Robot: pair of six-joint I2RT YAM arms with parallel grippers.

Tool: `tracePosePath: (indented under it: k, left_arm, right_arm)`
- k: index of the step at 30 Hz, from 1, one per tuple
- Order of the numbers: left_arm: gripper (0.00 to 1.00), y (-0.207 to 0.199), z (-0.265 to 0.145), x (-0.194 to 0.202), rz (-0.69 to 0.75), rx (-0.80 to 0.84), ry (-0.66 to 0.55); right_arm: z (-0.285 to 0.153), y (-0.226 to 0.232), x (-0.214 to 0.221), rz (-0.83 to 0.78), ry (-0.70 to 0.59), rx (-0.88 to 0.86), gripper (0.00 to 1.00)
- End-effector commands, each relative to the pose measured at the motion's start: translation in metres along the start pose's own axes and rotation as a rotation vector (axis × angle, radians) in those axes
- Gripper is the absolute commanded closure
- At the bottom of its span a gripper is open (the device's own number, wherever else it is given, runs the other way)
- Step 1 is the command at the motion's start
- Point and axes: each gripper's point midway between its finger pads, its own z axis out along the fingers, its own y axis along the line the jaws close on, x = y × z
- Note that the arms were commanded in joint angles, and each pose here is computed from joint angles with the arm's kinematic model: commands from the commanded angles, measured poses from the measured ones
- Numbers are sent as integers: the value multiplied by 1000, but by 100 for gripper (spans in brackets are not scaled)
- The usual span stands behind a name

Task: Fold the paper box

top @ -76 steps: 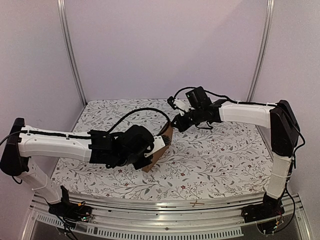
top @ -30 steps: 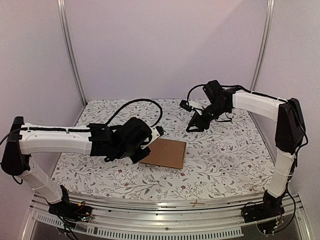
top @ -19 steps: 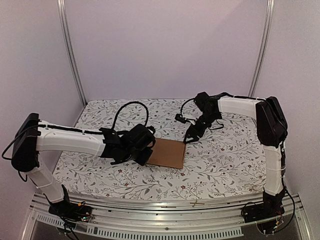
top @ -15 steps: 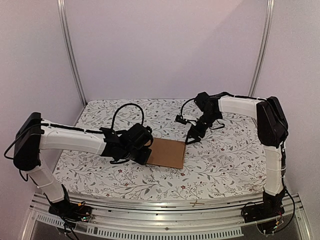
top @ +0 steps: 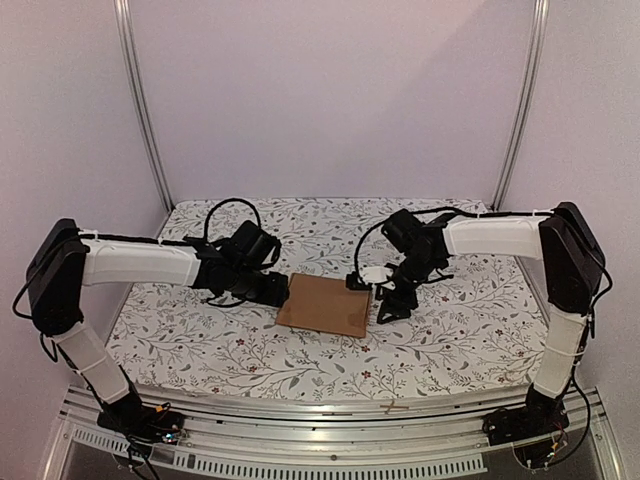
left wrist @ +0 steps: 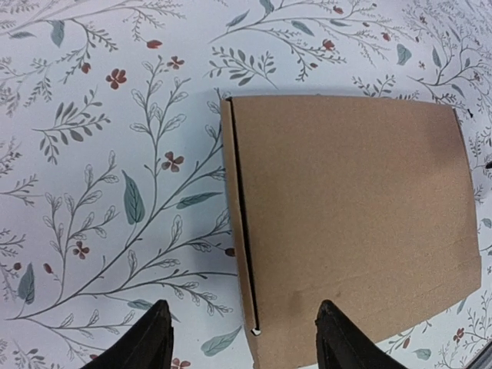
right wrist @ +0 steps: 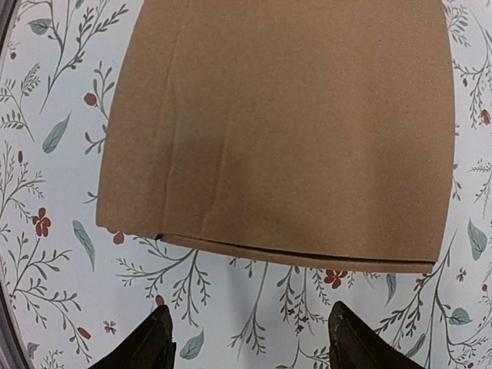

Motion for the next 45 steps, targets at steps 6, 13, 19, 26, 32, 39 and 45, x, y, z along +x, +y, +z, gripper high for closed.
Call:
tracePosePath:
  k: [6,13,19,26,32,39,45]
  left_arm:
    - [39,7,-20,0,-20,20,-26]
    - [42,-10,-61,4,173,-48,-179]
    - [43,-5,-76,25,121,-61,-184]
    - [43,0,-87,41,101,-56,-209]
    - [43,6,-94,52,66,-62,-221]
    - [46,18,-78,78,-46,-65,-207]
    - [50,29,-60,97,-210,-73,-202]
  right_arm:
    - [-44,-66,-46,228,-226,-20,40]
    - [-2,-85,-64,448,-245,-203,43]
    - [33,-78,-52,526,-206,-304,52]
    - [46,-73,-47,590,-195,-358,76]
    - [62,-71,-34,745,-152,-403,88]
    - [73,-88,-9,973,-110,-413,93]
    - [73,-88,1,983,-70,-370,95]
